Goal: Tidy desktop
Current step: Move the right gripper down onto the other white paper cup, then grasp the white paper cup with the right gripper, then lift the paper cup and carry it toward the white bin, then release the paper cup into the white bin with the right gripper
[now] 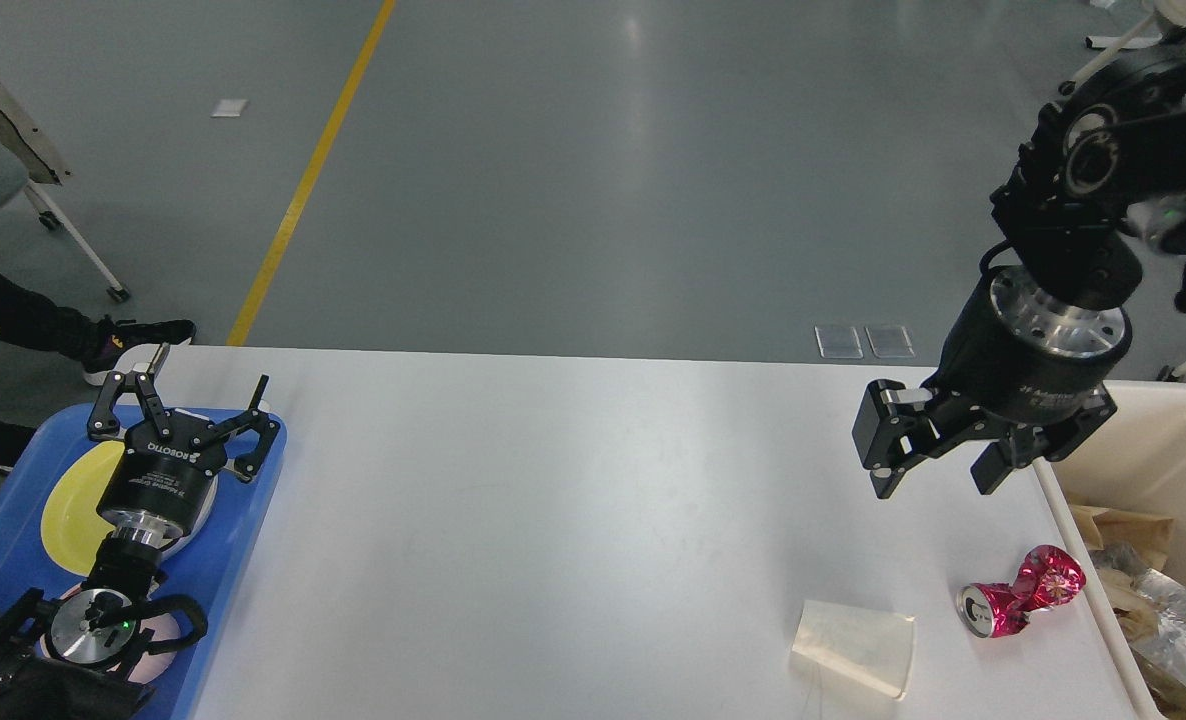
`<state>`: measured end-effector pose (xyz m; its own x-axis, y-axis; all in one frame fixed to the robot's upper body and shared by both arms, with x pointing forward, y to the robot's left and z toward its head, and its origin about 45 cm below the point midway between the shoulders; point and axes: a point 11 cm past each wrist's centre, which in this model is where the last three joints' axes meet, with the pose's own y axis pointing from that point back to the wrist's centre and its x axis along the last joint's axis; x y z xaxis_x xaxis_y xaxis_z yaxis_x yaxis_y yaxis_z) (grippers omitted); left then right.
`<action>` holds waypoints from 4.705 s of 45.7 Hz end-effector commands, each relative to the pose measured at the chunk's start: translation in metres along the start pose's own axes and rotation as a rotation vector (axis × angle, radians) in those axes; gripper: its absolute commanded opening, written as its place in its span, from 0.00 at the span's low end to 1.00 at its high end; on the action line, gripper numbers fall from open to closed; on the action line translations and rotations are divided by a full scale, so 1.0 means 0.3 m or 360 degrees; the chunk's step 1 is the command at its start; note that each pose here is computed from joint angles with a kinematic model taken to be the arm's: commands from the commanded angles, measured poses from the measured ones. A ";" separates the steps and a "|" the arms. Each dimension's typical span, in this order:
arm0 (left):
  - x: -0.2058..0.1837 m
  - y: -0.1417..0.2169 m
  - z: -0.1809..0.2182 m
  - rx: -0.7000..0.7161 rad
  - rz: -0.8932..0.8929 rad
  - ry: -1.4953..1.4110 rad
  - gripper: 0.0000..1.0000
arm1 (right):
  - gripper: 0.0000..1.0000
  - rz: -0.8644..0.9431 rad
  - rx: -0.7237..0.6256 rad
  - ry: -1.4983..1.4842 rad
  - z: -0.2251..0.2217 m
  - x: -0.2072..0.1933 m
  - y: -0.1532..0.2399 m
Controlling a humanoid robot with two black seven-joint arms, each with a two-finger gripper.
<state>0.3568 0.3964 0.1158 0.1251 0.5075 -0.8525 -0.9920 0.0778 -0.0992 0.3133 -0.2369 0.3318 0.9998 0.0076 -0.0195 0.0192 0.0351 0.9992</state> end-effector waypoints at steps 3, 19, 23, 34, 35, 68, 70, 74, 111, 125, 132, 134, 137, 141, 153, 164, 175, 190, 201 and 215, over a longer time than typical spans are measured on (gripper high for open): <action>0.000 0.000 0.000 0.0000 -0.0001 0.0000 0.97 | 0.92 -0.0089 0.0104 0.0056 -0.054 -0.034 -0.206; 0.000 0.000 0.000 0.0000 -0.0001 0.0000 0.97 | 0.92 0.0227 -0.0165 0.1044 -0.041 -0.071 -0.510; 0.000 0.000 0.000 0.0000 -0.0001 0.0000 0.97 | 0.90 0.0168 -0.0157 0.1189 -0.038 -0.117 -0.567; 0.000 0.000 0.000 0.0000 -0.0001 0.0000 0.97 | 0.89 0.0044 -0.0135 0.1335 -0.042 -0.177 -0.725; 0.000 0.000 0.000 0.0000 -0.0001 0.0000 0.97 | 0.89 0.0039 -0.0145 0.1331 -0.035 -0.177 -0.738; 0.000 0.000 0.000 0.0000 -0.0001 0.0000 0.97 | 0.85 0.0052 -0.0198 0.1207 0.013 -0.164 -0.875; 0.000 0.000 0.000 0.0000 -0.0001 0.0000 0.97 | 0.79 0.0055 -0.0197 0.1205 0.011 -0.162 -0.873; 0.000 0.000 0.000 0.0000 -0.0001 0.0000 0.97 | 0.52 0.0054 -0.0185 0.1158 0.010 -0.162 -0.872; -0.001 0.000 0.000 0.0000 -0.0003 0.0000 0.97 | 0.00 0.0043 0.0111 0.0241 -0.053 -0.096 -0.651; -0.001 0.000 0.000 0.0000 -0.0003 0.0000 0.97 | 0.00 0.0051 0.0071 -0.0207 0.015 0.054 -0.208; 0.000 0.000 -0.001 0.0002 -0.0001 -0.0001 0.97 | 0.00 0.0193 0.0046 -0.0238 0.022 0.066 0.008; 0.000 0.000 -0.001 0.0002 -0.0001 -0.0001 0.97 | 0.00 0.0210 0.0029 -0.0232 0.027 0.057 0.060; 0.000 0.000 -0.001 0.0002 -0.0001 -0.0001 0.97 | 0.00 0.0228 0.0021 -0.0229 0.027 0.036 0.124; -0.001 0.000 -0.001 0.0002 -0.0003 0.0000 0.97 | 0.00 0.0250 0.0026 -0.0205 0.010 0.018 0.170; 0.000 0.000 -0.001 0.0002 -0.0001 -0.0001 0.97 | 0.00 0.0251 0.0040 -0.0224 0.019 0.008 0.172; 0.000 0.000 -0.001 0.0002 -0.0001 -0.0001 0.97 | 0.00 0.0295 0.0020 -0.0441 0.174 0.035 0.134; 0.000 0.000 -0.001 0.0002 -0.0001 -0.0001 0.97 | 0.00 0.0323 -0.0067 -0.0912 0.588 0.070 -0.123; 0.000 0.000 0.000 0.0000 -0.0001 0.0000 0.97 | 0.00 0.0513 -0.0317 -0.1295 0.995 0.008 -0.503; 0.003 0.003 0.000 -0.0002 0.0004 0.0000 0.97 | 0.00 0.0562 -0.0381 -0.1446 1.080 -0.125 -0.838; 0.001 0.001 0.000 0.0000 0.0002 0.0000 0.97 | 0.00 0.0852 -0.0590 -0.1349 1.010 -0.222 -1.073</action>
<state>0.3565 0.3967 0.1154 0.1237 0.5078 -0.8526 -0.9922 0.0767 -0.0983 0.2519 -0.5607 0.0366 0.5507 -0.6079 0.5721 -0.2751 0.5149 0.8119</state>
